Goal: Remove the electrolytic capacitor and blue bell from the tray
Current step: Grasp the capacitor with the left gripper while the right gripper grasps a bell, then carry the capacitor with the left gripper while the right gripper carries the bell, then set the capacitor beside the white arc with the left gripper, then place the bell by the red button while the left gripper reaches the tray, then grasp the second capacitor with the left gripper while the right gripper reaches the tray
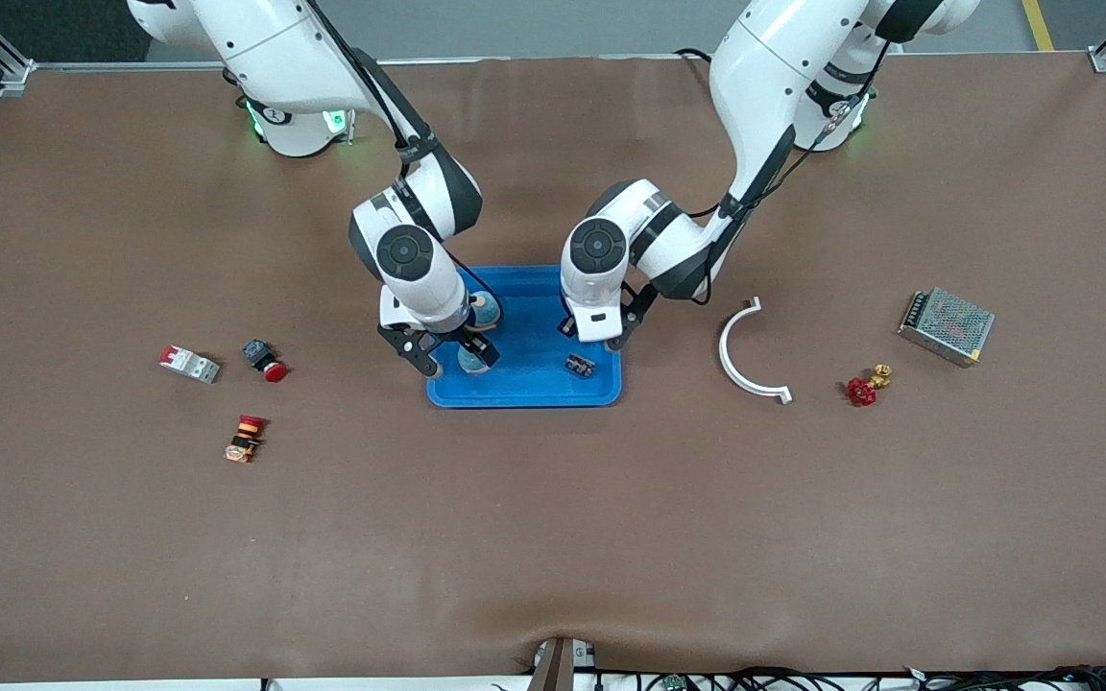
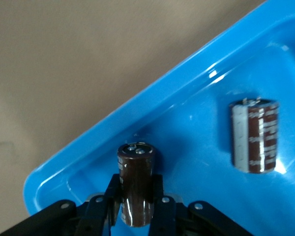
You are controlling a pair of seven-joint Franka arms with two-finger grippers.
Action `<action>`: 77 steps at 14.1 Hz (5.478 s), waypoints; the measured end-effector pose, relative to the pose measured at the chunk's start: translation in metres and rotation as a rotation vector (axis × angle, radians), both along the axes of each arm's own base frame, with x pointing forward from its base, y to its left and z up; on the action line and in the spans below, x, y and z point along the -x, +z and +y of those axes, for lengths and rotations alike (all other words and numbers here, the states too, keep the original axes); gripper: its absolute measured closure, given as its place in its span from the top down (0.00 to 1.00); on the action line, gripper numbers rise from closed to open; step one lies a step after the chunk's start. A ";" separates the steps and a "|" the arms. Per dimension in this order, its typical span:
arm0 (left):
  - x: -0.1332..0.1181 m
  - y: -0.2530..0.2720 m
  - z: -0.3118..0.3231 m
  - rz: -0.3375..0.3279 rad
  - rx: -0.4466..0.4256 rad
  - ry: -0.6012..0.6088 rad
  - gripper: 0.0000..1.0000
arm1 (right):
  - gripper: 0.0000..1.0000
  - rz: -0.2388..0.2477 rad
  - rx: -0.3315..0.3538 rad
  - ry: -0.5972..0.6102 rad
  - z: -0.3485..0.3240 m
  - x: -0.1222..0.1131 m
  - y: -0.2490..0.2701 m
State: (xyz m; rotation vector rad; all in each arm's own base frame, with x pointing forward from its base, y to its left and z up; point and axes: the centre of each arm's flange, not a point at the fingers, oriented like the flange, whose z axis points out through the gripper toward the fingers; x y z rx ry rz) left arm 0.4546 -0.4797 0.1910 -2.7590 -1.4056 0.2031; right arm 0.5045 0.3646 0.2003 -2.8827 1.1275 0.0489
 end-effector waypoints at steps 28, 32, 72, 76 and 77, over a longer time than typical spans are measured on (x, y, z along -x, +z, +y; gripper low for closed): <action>-0.082 0.010 0.325 0.149 -0.094 -0.151 0.30 | 0.64 0.407 0.289 0.668 -0.145 -0.101 0.101; -0.078 -0.007 0.327 0.173 -0.093 -0.149 0.30 | 0.64 0.295 0.186 0.939 -0.250 -0.098 0.114; -0.054 -0.009 0.012 -0.070 0.104 0.075 0.59 | 1.00 0.203 0.012 0.901 -0.415 0.054 0.107; -0.057 -0.005 0.011 -0.083 0.105 0.070 0.34 | 1.00 0.135 -0.081 0.565 -0.325 0.049 0.156; -0.061 0.000 0.011 -0.102 0.100 0.056 0.34 | 1.00 0.124 -0.071 0.492 -0.301 0.050 0.159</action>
